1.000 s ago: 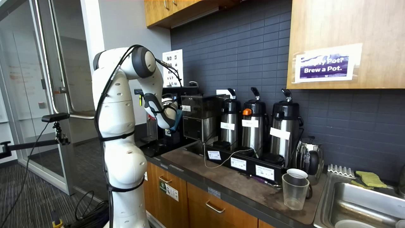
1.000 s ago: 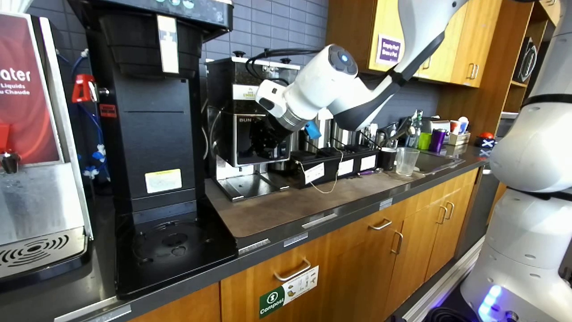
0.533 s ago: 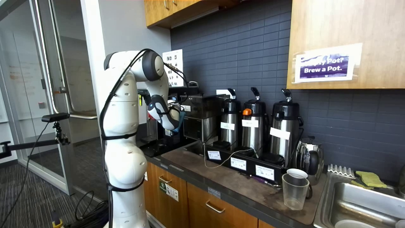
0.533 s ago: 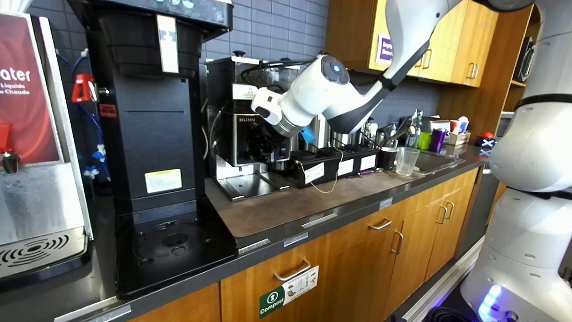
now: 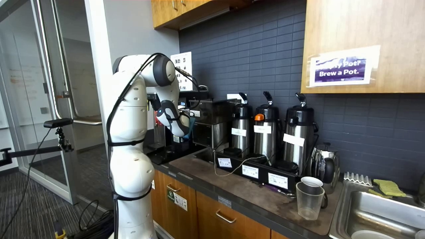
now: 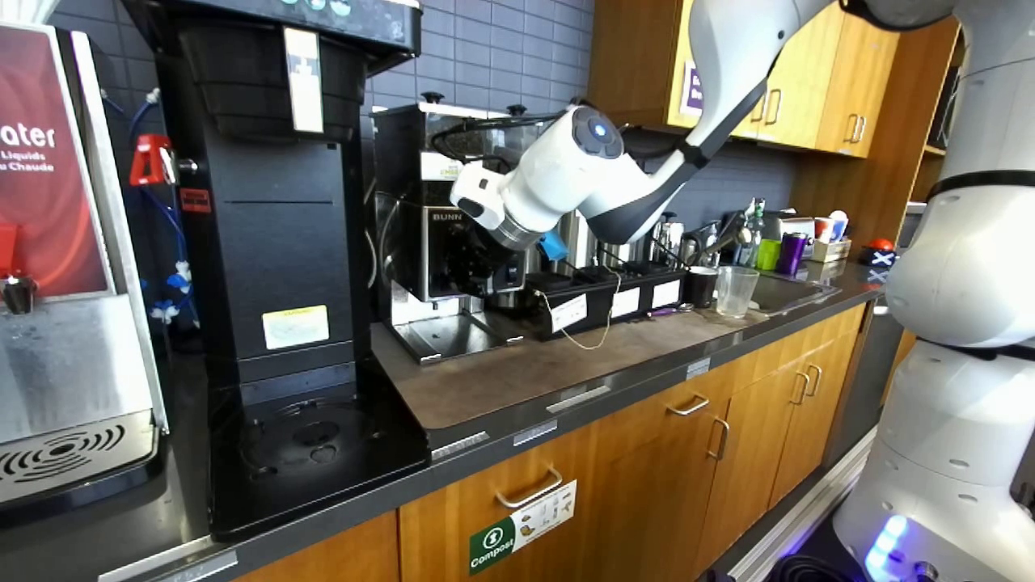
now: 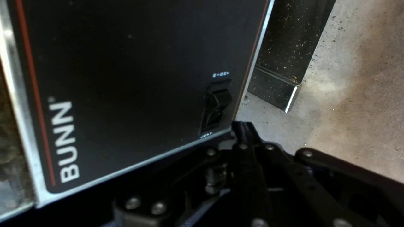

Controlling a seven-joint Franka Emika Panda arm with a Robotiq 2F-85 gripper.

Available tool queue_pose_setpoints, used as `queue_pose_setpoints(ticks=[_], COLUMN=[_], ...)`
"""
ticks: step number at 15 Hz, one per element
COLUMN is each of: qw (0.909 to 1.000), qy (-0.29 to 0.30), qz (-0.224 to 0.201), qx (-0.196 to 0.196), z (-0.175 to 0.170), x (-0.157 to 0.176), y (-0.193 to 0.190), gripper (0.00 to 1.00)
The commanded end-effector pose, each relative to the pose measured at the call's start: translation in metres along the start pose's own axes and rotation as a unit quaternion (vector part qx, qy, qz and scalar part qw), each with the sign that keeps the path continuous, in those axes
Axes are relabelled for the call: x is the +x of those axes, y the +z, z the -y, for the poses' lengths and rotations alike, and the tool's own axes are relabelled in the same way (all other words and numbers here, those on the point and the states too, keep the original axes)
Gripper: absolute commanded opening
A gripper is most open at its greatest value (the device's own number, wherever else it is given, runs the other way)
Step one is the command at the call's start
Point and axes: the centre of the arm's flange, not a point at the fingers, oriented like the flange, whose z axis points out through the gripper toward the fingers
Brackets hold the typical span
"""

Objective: Press a button on the coffeemaker

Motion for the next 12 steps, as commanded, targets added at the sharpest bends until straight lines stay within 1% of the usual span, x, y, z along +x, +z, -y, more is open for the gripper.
queue_pose_setpoints(ticks=[1,6,12], qw=[0.9998,0.9996,0.9989], qy=[-0.014,-0.02,-0.033], qz=[0.008,0.019,0.031], qx=[-0.005,0.003,0.009], z=[-0.0075,-0.0056,-0.0113], x=[0.0011,-0.0039,-0.004], y=[-0.0003,-0.0027,-0.0058], gripper=[0.0,0.0,0.0])
